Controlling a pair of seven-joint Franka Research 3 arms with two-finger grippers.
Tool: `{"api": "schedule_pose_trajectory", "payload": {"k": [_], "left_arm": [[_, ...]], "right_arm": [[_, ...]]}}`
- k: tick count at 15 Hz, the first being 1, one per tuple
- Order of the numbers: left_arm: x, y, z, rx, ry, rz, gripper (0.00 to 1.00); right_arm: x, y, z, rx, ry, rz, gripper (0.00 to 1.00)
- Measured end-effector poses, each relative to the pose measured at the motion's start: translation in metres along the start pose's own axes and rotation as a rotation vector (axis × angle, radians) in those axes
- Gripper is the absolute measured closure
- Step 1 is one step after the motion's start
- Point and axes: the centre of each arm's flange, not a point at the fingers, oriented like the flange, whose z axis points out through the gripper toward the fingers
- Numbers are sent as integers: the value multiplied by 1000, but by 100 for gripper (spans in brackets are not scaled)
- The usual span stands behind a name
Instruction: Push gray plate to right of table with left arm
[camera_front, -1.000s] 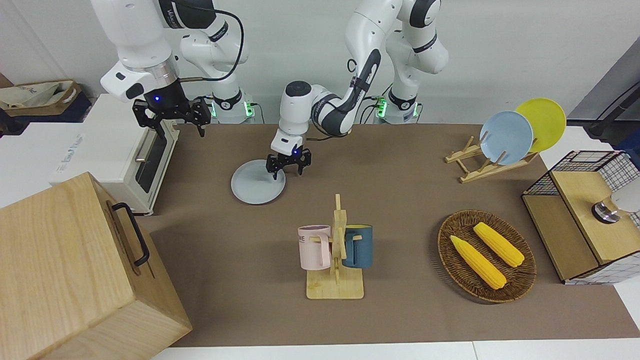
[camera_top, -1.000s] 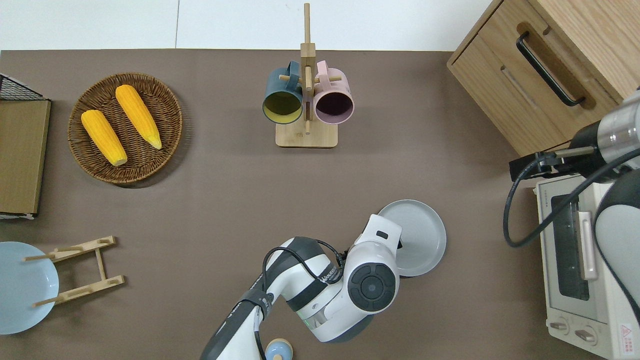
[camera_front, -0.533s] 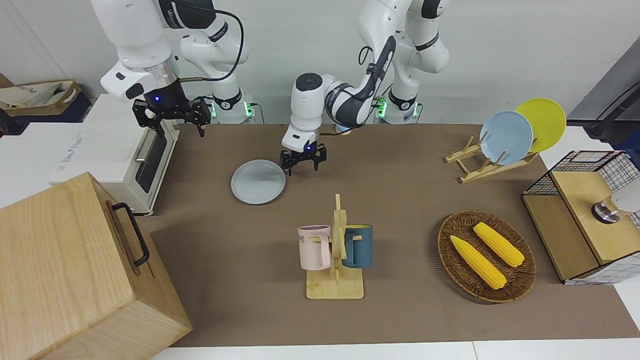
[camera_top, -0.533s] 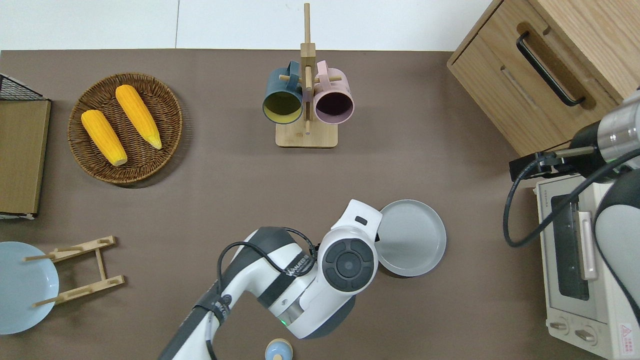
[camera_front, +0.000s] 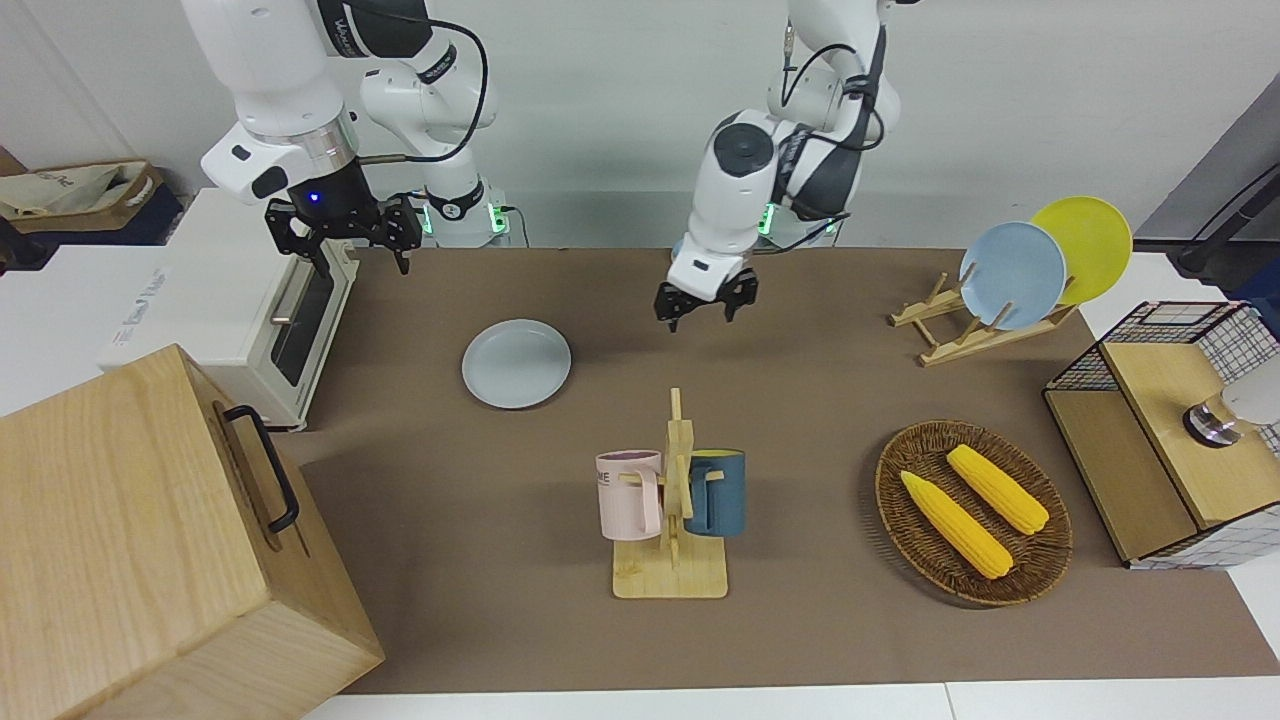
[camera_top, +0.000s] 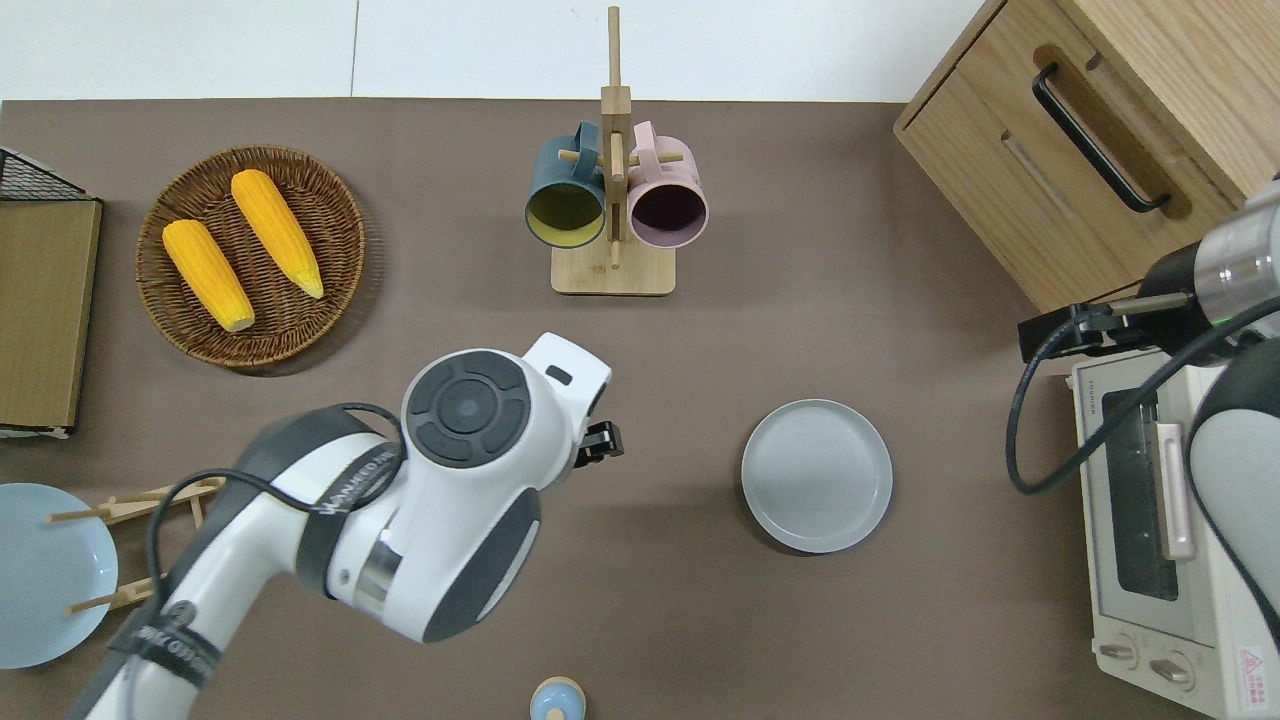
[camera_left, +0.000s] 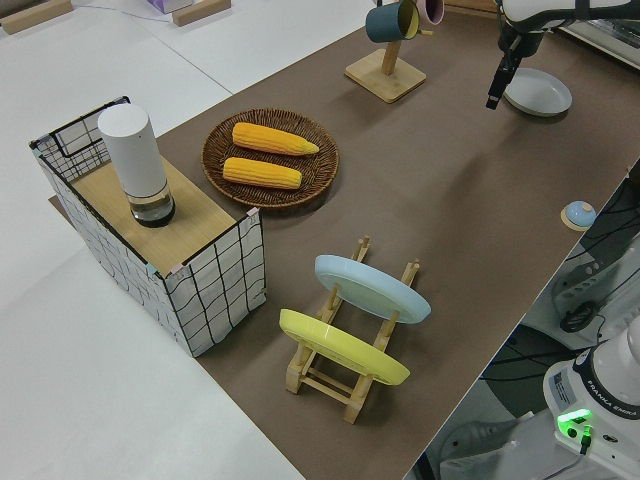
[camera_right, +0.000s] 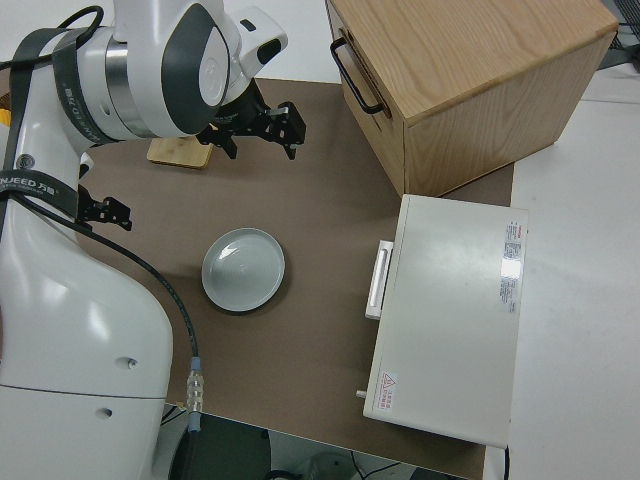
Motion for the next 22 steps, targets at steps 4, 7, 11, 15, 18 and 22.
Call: {"api": "schedule_pose_trajectory", "payload": {"k": [4, 7, 11, 15, 18, 22], "left_arm": [[19, -59, -27, 19, -35, 34, 0], [34, -99, -42, 13, -38, 58, 0], [52, -161, -63, 2, -43, 116, 0], [55, -216, -100, -6, -28, 156, 0], [51, -236, -118, 26, -26, 171, 0], [50, -254, -137, 23, 3, 171, 0]], "right_arm": [[0, 0, 0, 0, 0, 0, 1], [0, 0, 0, 0, 0, 0, 1], [0, 0, 0, 0, 0, 0, 1], [0, 0, 0, 0, 0, 0, 1], [0, 0, 0, 0, 0, 0, 1], [0, 0, 0, 0, 0, 0, 1]]}}
